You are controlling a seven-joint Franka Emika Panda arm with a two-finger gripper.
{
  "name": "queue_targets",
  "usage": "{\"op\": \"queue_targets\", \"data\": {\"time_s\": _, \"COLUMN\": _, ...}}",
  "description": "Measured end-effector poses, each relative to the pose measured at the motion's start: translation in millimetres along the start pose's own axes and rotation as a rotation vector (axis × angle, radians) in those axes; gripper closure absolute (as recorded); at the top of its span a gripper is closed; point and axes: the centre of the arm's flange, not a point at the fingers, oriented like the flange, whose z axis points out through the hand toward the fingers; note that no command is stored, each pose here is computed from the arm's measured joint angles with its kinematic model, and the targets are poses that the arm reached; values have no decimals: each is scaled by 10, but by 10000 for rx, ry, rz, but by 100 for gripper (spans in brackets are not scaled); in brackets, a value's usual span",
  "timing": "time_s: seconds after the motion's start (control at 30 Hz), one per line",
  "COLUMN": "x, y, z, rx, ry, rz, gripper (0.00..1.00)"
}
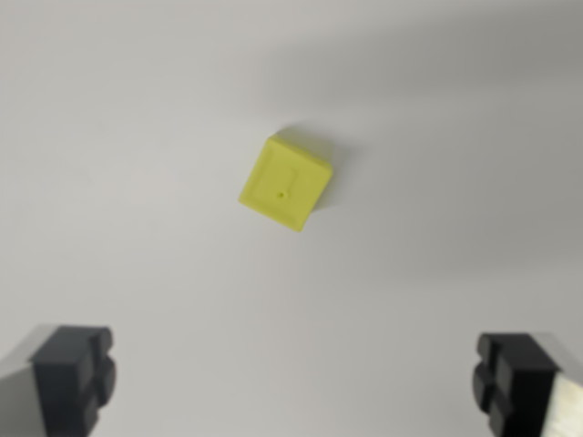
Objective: Pick yellow cube
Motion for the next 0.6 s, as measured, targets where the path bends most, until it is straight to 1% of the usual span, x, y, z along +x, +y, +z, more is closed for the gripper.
{"op": "queue_targets", "data": {"time_s": 0.6, "x": -37, "y": -7, "z": 452, "rx": -81, "ry": -3, "rz": 823, "gripper": 0}}
